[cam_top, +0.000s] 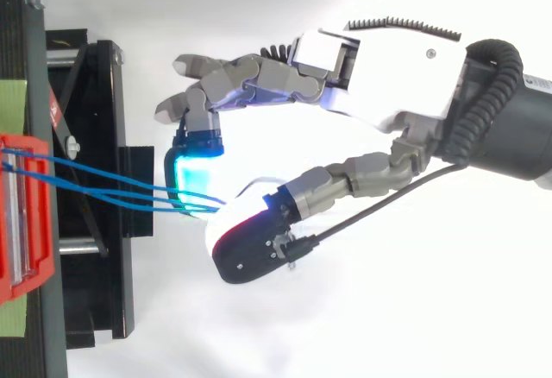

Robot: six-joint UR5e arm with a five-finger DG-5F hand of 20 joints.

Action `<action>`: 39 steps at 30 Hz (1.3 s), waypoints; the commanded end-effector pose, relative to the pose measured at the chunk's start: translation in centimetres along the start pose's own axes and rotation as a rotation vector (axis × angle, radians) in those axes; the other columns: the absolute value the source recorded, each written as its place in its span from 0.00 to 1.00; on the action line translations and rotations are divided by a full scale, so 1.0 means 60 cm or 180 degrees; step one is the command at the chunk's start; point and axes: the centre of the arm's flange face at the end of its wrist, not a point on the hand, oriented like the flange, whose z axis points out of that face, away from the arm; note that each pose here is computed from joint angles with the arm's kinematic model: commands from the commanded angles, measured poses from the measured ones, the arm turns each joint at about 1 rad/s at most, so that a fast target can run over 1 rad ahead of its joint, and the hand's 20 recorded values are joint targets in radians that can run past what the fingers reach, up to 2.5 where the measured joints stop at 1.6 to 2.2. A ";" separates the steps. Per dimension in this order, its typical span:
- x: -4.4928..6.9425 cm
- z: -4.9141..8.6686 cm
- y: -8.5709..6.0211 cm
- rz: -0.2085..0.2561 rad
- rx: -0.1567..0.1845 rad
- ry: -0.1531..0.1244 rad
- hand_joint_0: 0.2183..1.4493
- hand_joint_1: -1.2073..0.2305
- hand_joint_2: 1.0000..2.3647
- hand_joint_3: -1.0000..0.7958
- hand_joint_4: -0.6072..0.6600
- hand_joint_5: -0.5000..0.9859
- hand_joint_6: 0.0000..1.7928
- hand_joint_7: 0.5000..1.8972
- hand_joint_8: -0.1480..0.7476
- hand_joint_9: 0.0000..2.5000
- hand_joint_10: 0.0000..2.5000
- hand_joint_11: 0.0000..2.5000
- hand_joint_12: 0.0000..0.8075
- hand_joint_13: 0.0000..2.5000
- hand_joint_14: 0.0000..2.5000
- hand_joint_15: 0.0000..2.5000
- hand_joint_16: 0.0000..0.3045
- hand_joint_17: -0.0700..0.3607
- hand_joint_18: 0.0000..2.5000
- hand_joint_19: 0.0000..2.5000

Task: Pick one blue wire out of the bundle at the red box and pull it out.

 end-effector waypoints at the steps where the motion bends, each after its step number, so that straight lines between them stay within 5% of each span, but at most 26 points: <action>1: 0.001 0.000 0.000 0.0000 0.0001 0.0005 0.42 0.18 0.00 0.28 0.34 0.20 0.46 0.50 0.37 0.11 0.00 0.11 0.42 0.00 0.00 0.00 0.19 0.46 0.00 0.06; 12: 0.003 0.000 0.001 -0.0006 -0.0007 0.0004 0.30 0.30 0.01 0.34 0.34 0.22 0.45 0.52 0.38 0.16 0.00 0.10 0.42 0.00 0.00 0.00 0.18 0.44 0.00 0.09; 24: -0.001 0.000 0.000 0.0003 -0.0006 -0.0005 0.18 0.31 0.00 0.28 0.44 0.23 0.43 0.47 0.43 0.15 0.00 0.11 0.48 0.00 0.00 0.00 0.21 0.49 0.00 0.10; 39: 0.005 0.000 0.001 0.0001 -0.0012 0.0004 0.32 0.27 0.01 0.36 0.39 0.22 0.46 0.53 0.41 0.16 0.01 0.13 0.44 0.00 0.00 0.00 0.18 0.45 0.00 0.10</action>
